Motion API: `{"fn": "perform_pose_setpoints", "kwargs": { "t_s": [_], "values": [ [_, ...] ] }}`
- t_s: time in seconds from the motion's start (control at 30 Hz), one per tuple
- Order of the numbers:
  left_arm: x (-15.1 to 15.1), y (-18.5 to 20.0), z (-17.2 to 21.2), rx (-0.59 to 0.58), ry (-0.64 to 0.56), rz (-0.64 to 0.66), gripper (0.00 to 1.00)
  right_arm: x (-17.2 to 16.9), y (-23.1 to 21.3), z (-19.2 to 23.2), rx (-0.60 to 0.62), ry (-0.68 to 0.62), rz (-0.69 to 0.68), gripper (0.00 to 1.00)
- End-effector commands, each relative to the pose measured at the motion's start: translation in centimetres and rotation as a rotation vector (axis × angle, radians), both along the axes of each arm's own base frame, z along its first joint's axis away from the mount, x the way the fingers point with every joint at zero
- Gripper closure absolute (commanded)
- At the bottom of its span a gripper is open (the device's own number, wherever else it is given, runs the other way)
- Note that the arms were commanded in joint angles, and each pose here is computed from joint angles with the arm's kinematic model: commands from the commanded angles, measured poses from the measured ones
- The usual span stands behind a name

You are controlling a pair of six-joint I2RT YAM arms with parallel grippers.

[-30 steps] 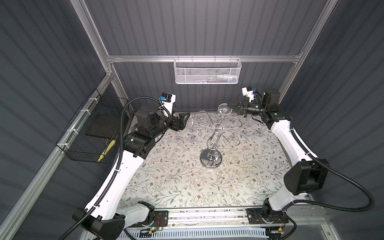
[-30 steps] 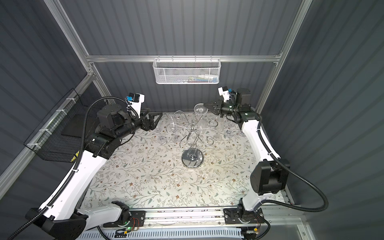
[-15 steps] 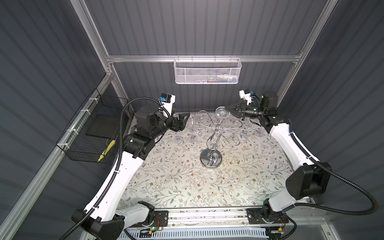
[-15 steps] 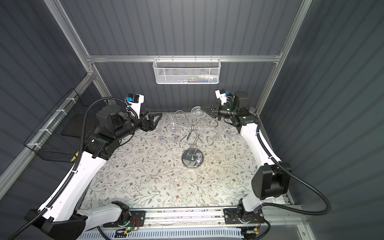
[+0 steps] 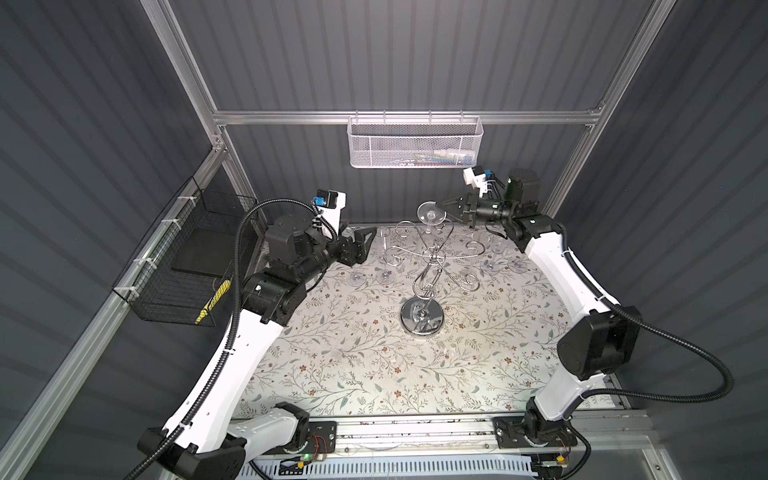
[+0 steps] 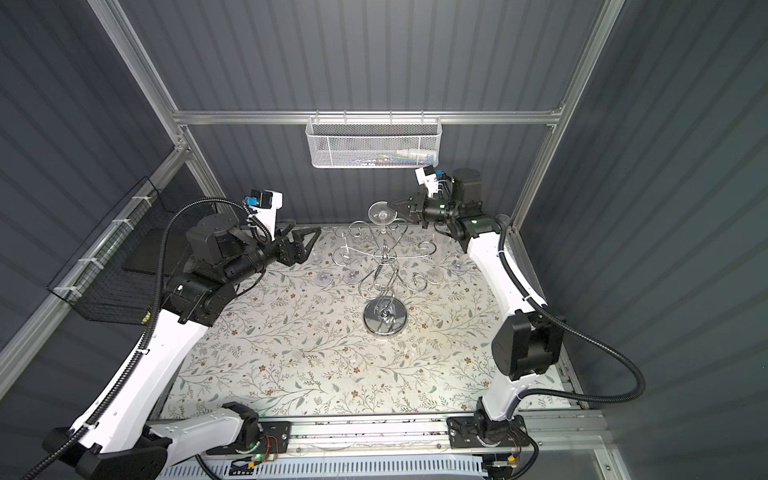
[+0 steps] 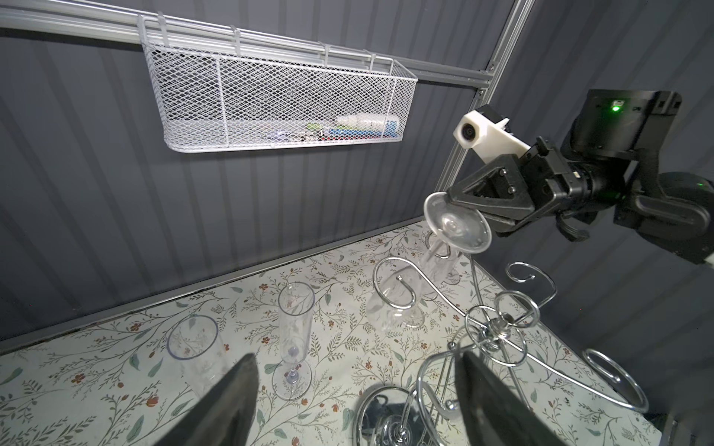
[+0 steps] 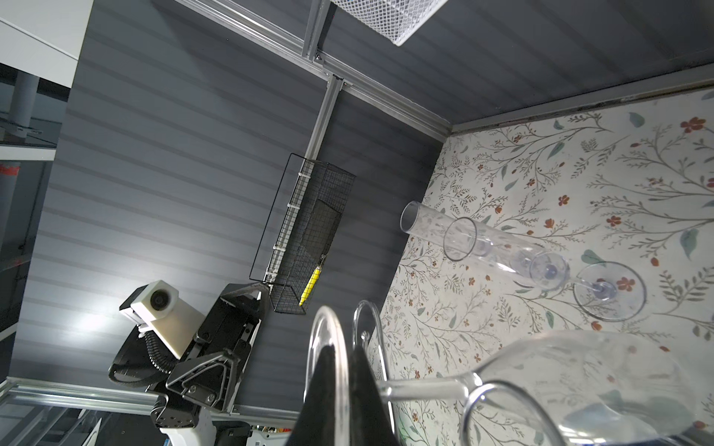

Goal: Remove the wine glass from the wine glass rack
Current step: 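Lift the flute off the rack and swing it toward the left gripper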

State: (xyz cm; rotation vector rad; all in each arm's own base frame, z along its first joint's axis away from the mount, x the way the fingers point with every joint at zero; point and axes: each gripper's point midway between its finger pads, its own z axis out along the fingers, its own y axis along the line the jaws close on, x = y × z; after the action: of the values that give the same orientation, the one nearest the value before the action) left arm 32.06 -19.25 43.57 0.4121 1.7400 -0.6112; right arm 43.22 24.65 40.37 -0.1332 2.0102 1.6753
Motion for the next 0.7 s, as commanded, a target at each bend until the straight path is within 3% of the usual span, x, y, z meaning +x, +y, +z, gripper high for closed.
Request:
{"fn": "perform_pose_setpoints", "kwargs": {
  "t_s": [0.0,0.17,0.3,0.5,0.67],
  "values": [
    [-0.8,0.4,1.4,-0.075,-0.002,0.009,0.19,0.6,0.1,2.7,0.016,-0.09,-0.009,1.0],
    [-1.9,-0.2,2.2,-0.228,0.055,-0.031,0.19,1.9,-0.1,5.1,0.021,-0.195,-0.045,1.0],
    [-2.7,-0.5,3.4,-0.374,0.087,-0.062,0.2,1.9,-0.6,8.4,0.05,-0.356,-0.071,1.0],
    [-3.7,-1.2,4.7,-0.592,0.147,-0.144,0.2,-0.4,-1.4,12.6,0.072,-0.605,-0.111,1.0],
    [-4.3,-2.5,5.5,-0.7,0.218,-0.246,0.2,-4.1,-1.8,14.2,0.099,-0.772,-0.12,1.0]
  ]
}}
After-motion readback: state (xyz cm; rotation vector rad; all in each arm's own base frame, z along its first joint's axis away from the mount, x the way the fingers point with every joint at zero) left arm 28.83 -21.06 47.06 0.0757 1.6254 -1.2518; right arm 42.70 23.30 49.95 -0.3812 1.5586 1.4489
